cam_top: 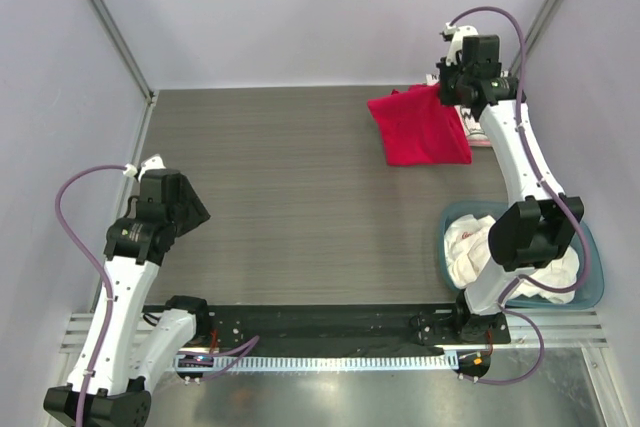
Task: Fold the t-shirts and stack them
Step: Neatly place the folded tshirt to the corner
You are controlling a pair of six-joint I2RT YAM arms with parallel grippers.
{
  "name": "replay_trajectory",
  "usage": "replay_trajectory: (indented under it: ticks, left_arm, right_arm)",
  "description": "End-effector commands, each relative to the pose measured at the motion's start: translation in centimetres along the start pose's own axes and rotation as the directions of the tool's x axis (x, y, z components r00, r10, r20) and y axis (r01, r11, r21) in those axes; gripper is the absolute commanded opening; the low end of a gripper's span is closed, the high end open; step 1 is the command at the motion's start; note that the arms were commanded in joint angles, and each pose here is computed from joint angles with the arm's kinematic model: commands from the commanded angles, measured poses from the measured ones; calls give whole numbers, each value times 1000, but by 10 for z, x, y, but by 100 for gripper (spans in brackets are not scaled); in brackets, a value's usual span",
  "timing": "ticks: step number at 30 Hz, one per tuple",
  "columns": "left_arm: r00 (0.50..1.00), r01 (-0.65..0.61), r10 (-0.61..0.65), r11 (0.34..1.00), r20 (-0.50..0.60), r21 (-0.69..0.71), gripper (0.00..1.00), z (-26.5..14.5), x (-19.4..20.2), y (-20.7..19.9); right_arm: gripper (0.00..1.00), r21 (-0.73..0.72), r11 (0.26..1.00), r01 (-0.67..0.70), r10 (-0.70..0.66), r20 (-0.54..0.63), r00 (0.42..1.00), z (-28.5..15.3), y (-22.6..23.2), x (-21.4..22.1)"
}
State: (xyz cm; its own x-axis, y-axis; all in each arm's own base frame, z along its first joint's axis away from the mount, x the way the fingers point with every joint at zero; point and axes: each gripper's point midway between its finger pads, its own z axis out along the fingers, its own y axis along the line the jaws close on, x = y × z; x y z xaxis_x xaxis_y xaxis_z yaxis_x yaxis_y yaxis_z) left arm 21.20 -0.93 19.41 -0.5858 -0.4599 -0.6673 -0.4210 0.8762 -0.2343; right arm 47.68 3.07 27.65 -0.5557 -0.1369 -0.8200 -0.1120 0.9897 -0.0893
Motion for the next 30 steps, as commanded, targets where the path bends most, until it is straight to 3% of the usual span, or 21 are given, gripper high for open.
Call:
replay_trajectory:
  ticks: [1, 15, 30]
  left_arm:
    - [999, 20, -20, 1000, 37, -7, 53, 1, -7, 0]
    - [1000, 12, -12, 999, 6, -38, 53, 8, -4, 2]
    - [1000, -12, 12, 998, 11, -61, 51, 10, -9, 4]
  right_arm:
    - [1, -6, 1000, 13, -12, 231, 973, -49, -9, -71]
    - [1, -14, 1000, -1, 6, 340, 941, -84, -23, -114]
    - [1, 32, 998, -57, 43, 330, 943, -95, -48, -110]
